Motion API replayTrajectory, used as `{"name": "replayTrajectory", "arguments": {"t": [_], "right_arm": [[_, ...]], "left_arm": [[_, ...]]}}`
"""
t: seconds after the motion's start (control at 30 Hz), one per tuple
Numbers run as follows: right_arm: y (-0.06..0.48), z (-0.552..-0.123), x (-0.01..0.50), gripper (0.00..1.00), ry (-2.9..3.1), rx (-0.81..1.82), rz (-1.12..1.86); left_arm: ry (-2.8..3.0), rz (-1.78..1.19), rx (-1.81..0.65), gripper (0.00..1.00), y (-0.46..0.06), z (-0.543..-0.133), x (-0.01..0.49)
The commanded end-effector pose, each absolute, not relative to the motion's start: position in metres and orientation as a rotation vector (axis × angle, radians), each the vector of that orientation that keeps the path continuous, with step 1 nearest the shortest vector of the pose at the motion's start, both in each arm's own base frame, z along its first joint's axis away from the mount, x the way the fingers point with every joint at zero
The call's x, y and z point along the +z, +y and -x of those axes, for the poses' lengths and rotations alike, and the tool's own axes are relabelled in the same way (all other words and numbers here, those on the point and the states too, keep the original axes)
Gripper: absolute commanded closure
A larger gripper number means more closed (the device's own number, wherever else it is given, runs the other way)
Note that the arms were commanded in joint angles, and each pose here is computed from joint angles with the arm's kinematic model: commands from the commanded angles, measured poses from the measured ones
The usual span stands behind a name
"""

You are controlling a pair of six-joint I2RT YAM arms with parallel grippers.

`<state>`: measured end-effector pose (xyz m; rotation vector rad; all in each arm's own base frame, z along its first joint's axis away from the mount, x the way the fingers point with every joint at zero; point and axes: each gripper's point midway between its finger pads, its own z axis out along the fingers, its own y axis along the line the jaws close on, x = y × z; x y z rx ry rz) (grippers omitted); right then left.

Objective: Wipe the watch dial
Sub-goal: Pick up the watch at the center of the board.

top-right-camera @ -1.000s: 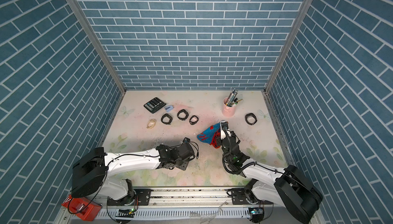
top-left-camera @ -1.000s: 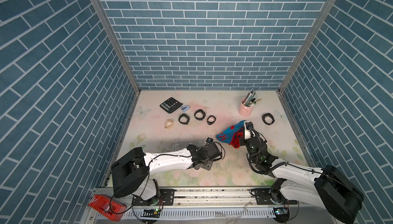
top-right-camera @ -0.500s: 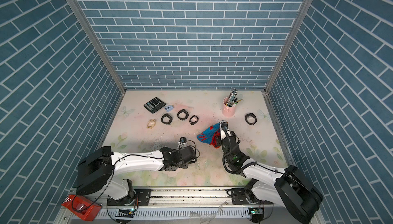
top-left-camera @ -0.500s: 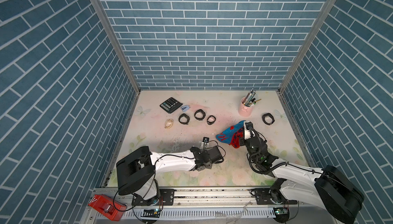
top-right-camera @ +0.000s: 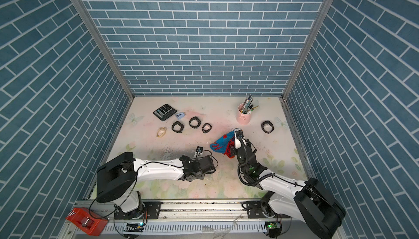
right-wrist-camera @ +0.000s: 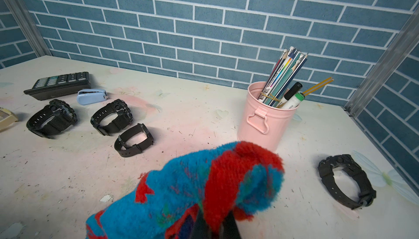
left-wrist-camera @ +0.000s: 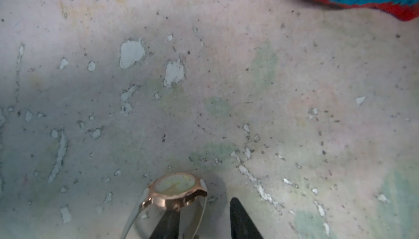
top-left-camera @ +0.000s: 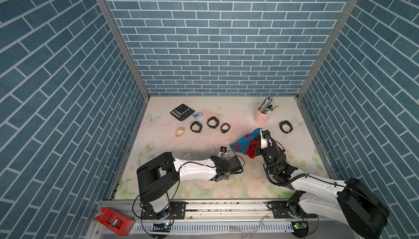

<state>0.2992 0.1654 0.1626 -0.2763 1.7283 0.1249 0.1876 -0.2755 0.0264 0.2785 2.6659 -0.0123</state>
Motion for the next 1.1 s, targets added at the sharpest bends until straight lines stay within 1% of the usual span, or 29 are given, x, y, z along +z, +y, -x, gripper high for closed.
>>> {"name": "replayTrajectory", "arguments": {"t": [0.0, 0.07, 0.23, 0.43, 0.6, 0.73, 0.8, 0.97, 1.03, 1.07], "right_arm": [[0.165, -0.3, 0.18, 1.0, 1.672, 0.153, 0.242], [0.163, -0.301, 0.178, 1.0, 1.677, 0.144, 0.232], [0.166, -0.3, 0.18, 1.0, 1.671, 0.159, 0.247], [0.168, -0.3, 0.179, 1.0, 1.672, 0.17, 0.256], [0.168, -0.301, 0.178, 1.0, 1.675, 0.168, 0.255], [0.166, -0.301, 0.177, 1.0, 1.676, 0.151, 0.253], [0.167, -0.302, 0.176, 1.0, 1.679, 0.155, 0.252], [0.167, -0.302, 0.176, 1.0, 1.678, 0.152, 0.261], [0.168, -0.302, 0.175, 1.0, 1.682, 0.155, 0.26], [0.17, -0.302, 0.175, 1.0, 1.683, 0.167, 0.268]], "left_arm": [[2.654, -0.305, 0.066, 0.65, -0.273, -0.19, 0.027], [2.656, -0.306, 0.088, 0.67, -0.272, -0.191, 0.025], [2.642, -0.294, 0.141, 0.76, -0.265, -0.195, 0.021], [2.645, -0.267, 0.169, 0.79, -0.256, -0.194, 0.019], [2.643, -0.274, 0.15, 0.85, -0.253, -0.192, 0.022], [2.645, -0.417, 0.046, 0.9, -0.264, -0.186, 0.025], [2.65, -0.447, 0.033, 0.9, -0.259, -0.181, 0.025], [2.617, -0.503, 0.088, 0.86, -0.235, -0.179, 0.035], [2.593, -0.513, 0.057, 0.79, -0.237, -0.181, 0.042], [2.582, -0.513, 0.036, 0.74, -0.24, -0.182, 0.045]]}}
